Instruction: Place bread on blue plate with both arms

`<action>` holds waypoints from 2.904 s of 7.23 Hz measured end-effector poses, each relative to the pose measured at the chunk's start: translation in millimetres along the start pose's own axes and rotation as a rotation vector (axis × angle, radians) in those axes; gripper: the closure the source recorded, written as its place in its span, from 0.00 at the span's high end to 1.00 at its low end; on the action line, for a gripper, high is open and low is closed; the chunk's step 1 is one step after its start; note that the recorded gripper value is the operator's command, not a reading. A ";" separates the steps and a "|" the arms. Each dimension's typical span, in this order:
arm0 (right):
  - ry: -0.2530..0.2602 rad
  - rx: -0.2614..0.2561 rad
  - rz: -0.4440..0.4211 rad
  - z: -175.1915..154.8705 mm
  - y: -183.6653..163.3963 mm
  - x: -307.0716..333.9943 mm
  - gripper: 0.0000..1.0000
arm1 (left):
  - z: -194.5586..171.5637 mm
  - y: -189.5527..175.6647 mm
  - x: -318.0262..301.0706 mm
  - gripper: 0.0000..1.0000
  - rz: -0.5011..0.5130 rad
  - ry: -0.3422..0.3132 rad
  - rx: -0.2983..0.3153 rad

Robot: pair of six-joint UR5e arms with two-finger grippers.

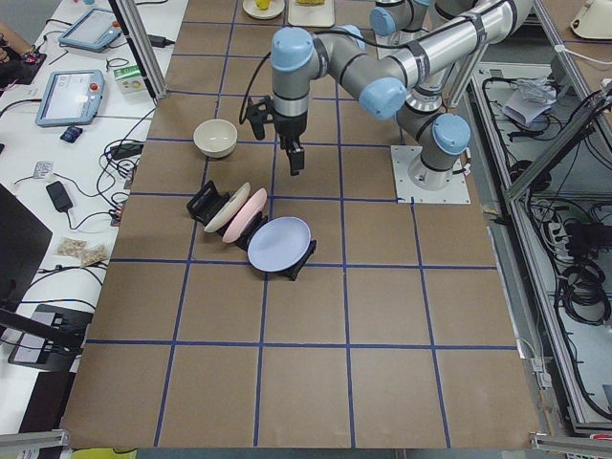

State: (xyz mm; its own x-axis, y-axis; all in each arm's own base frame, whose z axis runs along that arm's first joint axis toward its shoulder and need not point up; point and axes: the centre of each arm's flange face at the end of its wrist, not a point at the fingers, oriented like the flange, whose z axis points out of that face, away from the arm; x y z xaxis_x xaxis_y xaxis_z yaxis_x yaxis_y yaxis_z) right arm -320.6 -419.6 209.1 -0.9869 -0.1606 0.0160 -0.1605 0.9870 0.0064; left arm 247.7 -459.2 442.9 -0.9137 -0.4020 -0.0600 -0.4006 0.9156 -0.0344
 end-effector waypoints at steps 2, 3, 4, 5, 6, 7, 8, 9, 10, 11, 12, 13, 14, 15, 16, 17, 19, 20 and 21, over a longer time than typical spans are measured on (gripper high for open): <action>0.010 0.008 0.004 11.6 -2.6 4.5 0.95 | 53.2 -4.4 -106.9 1.00 -0.153 0.025 -0.022; 0.009 0.008 0.008 18.0 -3.6 6.1 0.56 | 80.3 -8.5 -124.1 0.97 -0.181 0.061 -0.024; 0.007 0.007 0.020 21.9 -4.0 6.8 0.32 | 101.9 -15.4 -128.9 0.97 -0.195 0.110 -0.010; 0.007 0.006 0.037 22.2 -4.1 7.1 0.11 | 117.5 -24.1 -131.2 0.97 -0.216 0.144 0.017; 0.009 0.005 0.048 21.0 -3.9 7.1 0.00 | 132.4 -33.1 -134.1 0.98 -0.251 0.161 0.038; 0.011 0.002 0.053 19.1 -3.5 7.1 0.00 | 147.5 -40.3 -135.5 0.98 -0.286 0.179 0.045; 0.016 -0.001 0.052 15.3 -4.4 6.8 0.00 | 161.4 -45.6 -135.0 0.98 -0.323 0.198 0.039; 0.017 -0.006 0.048 7.4 -6.2 6.1 0.00 | 170.6 -49.4 -135.1 0.96 -0.346 0.206 0.034; 0.001 -0.015 0.049 -6.1 -7.3 4.7 0.00 | 174.2 -52.8 -134.6 0.94 -0.350 0.204 0.036; -0.012 -0.020 0.066 -21.1 -10.0 5.0 0.00 | 176.8 -54.8 -131.2 0.91 -0.348 0.203 0.035; -0.007 -0.022 0.087 -33.8 -15.7 6.0 0.00 | 179.2 -55.7 -127.3 0.90 -0.346 0.203 0.032; 0.004 -0.018 0.095 -43.5 -23.3 4.1 0.00 | 182.0 -56.1 -125.3 0.89 -0.345 0.204 0.026; 0.012 -0.012 0.102 -52.3 -32.1 -0.3 0.00 | 184.6 -56.2 -124.4 0.89 -0.344 0.204 0.021; 0.023 -0.009 0.104 -62.9 -40.2 -8.0 0.00 | 186.6 -56.0 -123.7 0.85 -0.344 0.204 0.016; 0.026 -0.009 0.100 -75.5 -47.1 -20.4 0.00 | 188.9 -55.6 -123.0 0.74 -0.347 0.206 0.009; 0.023 -0.011 0.099 -87.9 -56.4 -39.9 0.00 | 192.4 -54.7 -122.1 0.53 -0.348 0.209 0.000; 0.018 -0.011 0.115 -114.1 -68.7 -79.3 0.00 | 197.4 -53.3 -123.2 0.14 -0.341 0.193 -0.018; 0.014 -0.006 0.138 -126.0 -69.8 -93.4 0.00 | 197.4 -52.9 -123.5 0.05 -0.340 0.186 -0.022; 0.019 -0.001 0.137 -134.9 -73.6 -107.0 0.00 | 196.0 -52.5 -124.1 0.04 -0.338 0.175 -0.024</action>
State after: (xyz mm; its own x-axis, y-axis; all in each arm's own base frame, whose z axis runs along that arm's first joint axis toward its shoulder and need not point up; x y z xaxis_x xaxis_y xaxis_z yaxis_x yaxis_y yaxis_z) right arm -200.9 -475.6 341.8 -0.9990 -0.0248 0.0362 -0.0246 0.9997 0.0041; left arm 395.6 -458.9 256.6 -0.7270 -0.6758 0.1216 -0.6808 0.7325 0.0008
